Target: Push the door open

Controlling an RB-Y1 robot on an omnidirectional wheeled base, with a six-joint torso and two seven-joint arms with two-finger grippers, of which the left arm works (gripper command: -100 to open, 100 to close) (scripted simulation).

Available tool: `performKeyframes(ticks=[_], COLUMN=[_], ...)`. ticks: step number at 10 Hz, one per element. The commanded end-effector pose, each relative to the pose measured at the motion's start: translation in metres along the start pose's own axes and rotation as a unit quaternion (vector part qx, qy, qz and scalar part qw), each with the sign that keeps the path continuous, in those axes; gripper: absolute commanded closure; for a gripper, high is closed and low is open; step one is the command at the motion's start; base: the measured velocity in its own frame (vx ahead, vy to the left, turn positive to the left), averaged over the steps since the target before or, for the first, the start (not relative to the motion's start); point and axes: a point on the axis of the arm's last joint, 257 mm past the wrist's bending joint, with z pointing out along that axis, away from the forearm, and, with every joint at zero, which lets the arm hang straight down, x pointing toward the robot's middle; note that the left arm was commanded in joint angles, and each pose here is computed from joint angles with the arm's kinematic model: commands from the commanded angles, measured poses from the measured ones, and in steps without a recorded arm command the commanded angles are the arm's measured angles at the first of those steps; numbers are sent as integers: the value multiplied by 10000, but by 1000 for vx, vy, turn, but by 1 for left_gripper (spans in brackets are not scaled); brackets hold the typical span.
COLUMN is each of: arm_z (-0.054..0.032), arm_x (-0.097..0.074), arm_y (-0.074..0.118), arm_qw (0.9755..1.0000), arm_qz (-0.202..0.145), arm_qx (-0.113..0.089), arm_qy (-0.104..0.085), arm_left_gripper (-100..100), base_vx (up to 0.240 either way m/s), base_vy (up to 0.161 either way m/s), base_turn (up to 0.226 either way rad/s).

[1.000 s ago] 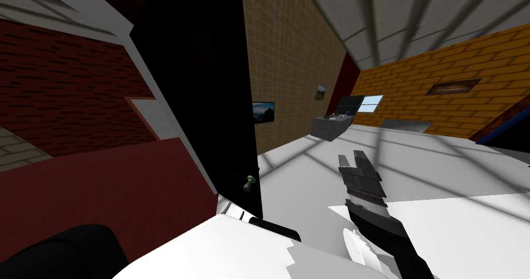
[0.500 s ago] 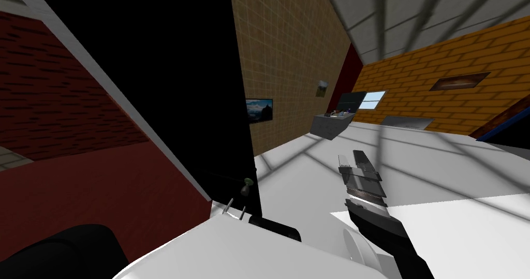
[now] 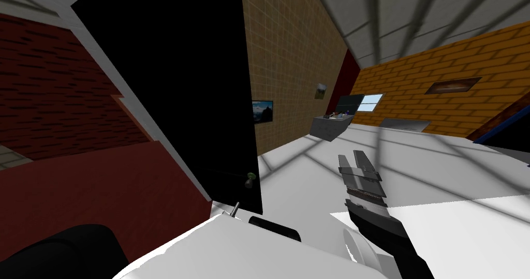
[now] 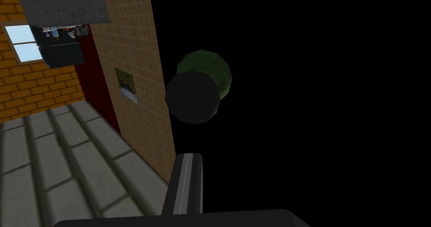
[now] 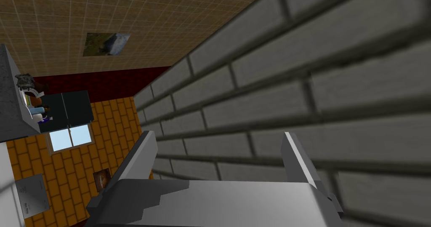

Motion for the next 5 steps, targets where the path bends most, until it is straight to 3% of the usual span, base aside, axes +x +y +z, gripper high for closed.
performKeyframes(ticks=[1, 2, 4, 5], arm_z=[1, -46, -49, -32], arm_x=[0, 9, 4, 0], arm_y=[0, 135, 231, 210], arm_qw=[10000, 9999, 9995, 9990], arm_qz=[0, 106, -11, -100], arm_qx=[0, -12, -320, -427], arm_qy=[-1, 43, -2, -35], arm_left_gripper=[100, -100, -100, -100], base_vx=[0, -21, -81, -62], base_vy=[0, -40, -153, -144], base_turn=[0, 124, 236, 95])
